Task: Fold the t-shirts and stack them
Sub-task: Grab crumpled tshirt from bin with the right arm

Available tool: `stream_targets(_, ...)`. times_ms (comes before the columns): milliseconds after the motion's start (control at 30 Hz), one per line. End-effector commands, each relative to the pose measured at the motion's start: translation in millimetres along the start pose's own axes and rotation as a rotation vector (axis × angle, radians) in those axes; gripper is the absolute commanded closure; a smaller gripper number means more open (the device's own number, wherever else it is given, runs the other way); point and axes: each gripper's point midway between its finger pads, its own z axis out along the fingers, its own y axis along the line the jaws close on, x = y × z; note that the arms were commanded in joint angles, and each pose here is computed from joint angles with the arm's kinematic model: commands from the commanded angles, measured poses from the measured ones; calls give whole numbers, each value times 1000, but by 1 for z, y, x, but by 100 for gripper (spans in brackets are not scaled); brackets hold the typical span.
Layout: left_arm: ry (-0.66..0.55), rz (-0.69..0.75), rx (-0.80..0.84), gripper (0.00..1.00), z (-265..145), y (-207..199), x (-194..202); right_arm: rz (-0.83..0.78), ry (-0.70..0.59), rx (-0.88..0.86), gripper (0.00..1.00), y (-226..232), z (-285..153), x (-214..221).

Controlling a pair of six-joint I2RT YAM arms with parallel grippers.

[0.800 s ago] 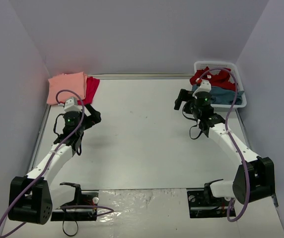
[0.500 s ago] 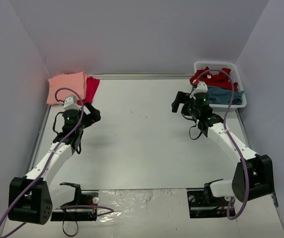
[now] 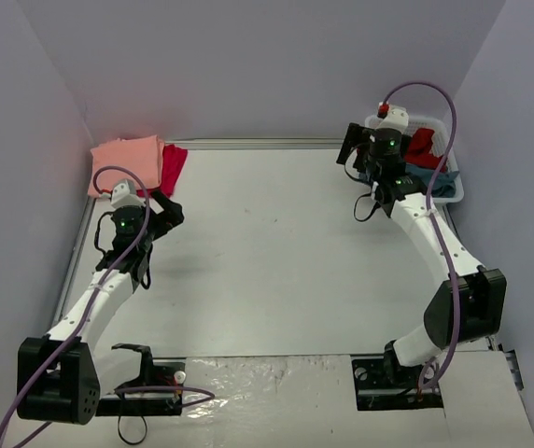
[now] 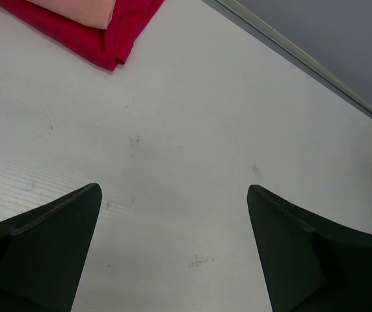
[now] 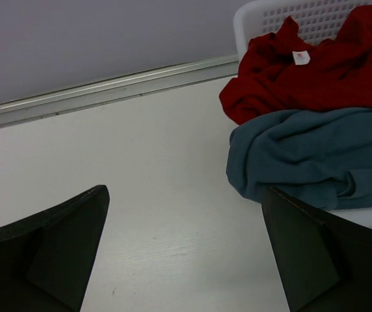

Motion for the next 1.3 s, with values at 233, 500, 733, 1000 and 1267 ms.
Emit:
stream_targets(233, -100, -29, 42, 6, 0, -7, -21, -64, 80, 299, 0, -64, 33, 10)
stream_targets(500, -30, -23, 47, 6, 9, -5, -3, -83, 187, 353, 0, -81, 58, 53)
stream_targets(733, -24, -17, 48, 6, 8, -5, -1, -63, 217, 337, 1, -84, 73, 62)
stream_targets(1000, -24, 16, 64, 6, 3, -10, 3, -49, 249, 342, 12, -92, 86, 75)
stream_targets(1267, -24, 25, 73, 6, 4, -13, 2, -46, 267, 338, 67, -96, 96, 82)
